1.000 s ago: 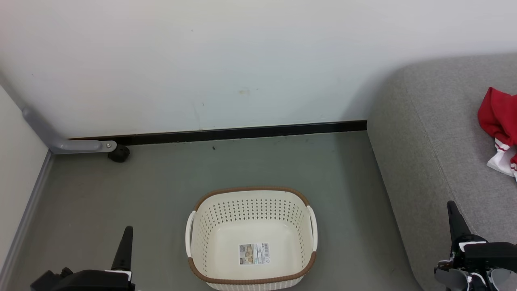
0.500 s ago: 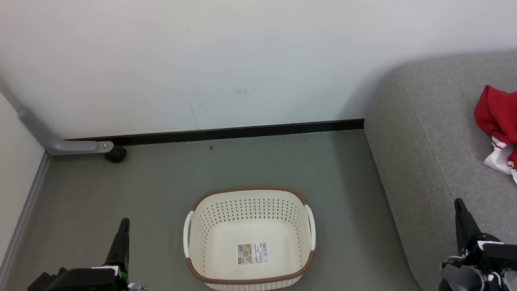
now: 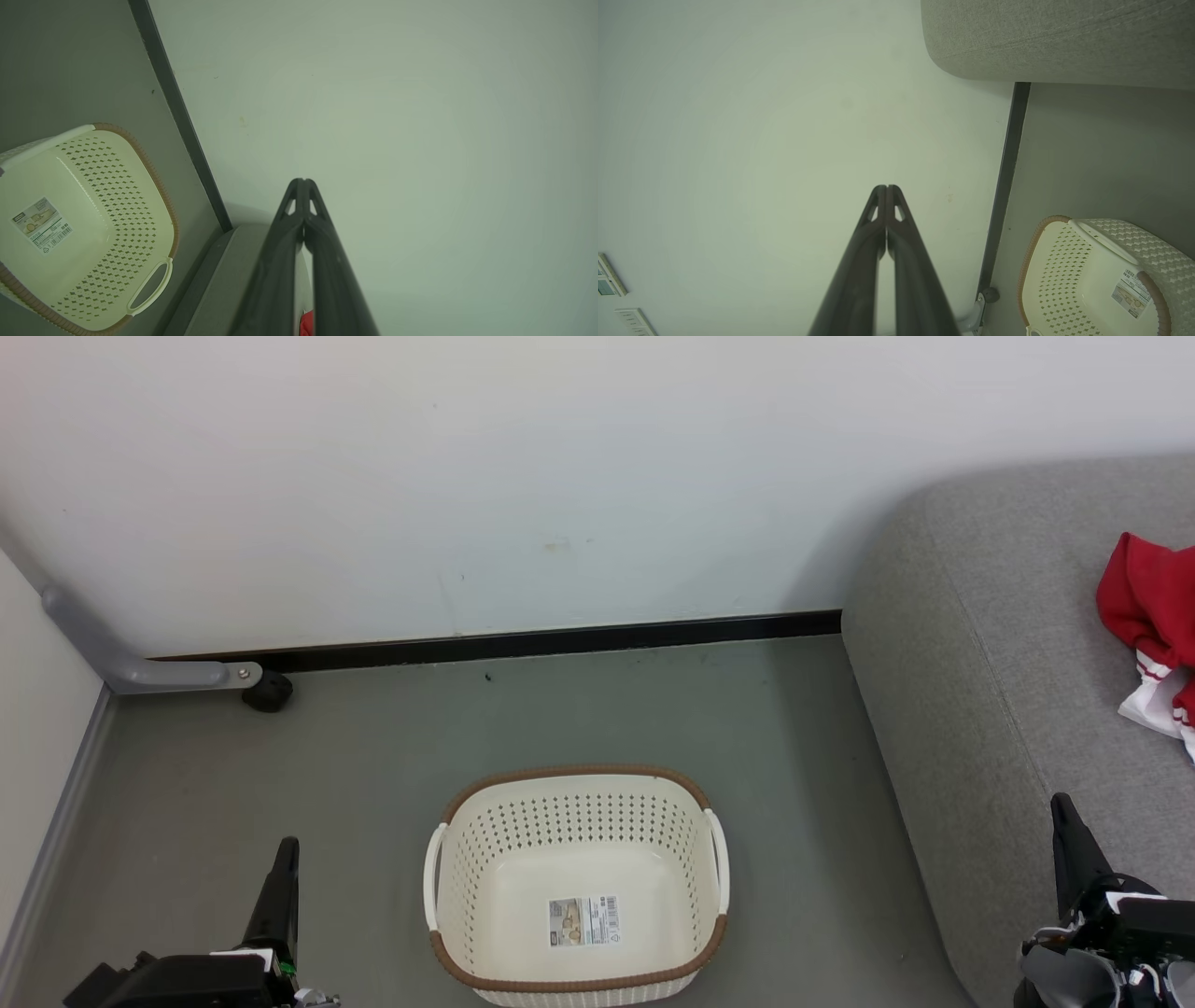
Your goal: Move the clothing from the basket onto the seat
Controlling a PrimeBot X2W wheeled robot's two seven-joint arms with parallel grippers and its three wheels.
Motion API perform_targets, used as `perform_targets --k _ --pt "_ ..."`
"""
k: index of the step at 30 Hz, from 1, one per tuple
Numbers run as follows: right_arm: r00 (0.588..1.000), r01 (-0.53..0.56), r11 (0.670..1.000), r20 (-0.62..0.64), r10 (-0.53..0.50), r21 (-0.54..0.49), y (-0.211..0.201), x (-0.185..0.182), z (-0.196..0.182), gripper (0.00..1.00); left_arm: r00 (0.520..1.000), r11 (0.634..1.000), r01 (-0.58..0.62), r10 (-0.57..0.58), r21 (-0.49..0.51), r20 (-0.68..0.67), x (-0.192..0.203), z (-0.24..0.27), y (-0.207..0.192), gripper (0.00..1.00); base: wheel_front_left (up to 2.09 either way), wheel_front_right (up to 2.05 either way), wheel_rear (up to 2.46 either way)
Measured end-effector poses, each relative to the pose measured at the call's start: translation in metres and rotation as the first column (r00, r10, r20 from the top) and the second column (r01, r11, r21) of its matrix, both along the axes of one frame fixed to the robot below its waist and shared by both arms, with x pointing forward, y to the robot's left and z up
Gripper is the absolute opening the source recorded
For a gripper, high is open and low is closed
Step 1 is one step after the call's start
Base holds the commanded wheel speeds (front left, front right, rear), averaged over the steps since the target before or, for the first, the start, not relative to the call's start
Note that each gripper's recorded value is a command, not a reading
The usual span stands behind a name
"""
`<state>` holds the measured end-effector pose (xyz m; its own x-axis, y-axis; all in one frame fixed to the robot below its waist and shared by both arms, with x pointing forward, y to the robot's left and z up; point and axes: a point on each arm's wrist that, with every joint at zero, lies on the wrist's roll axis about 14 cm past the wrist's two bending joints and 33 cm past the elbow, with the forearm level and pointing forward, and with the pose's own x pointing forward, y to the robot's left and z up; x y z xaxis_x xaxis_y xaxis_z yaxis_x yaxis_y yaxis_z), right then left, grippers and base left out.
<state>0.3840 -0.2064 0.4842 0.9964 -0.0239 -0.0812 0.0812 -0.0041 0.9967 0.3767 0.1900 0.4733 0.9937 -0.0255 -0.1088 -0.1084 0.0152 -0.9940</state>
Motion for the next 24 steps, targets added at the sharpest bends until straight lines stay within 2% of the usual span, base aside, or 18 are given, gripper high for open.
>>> perform_targets --k 24 --pt "1.0 0.0 1.0 0.001 0.0 0.0 0.0001 0.0001 0.0004 0.0 1.0 1.0 0.0 0.0 0.0 0.001 0.0001 0.0004 -0.0002 0.0 0.0 0.0 0.0"
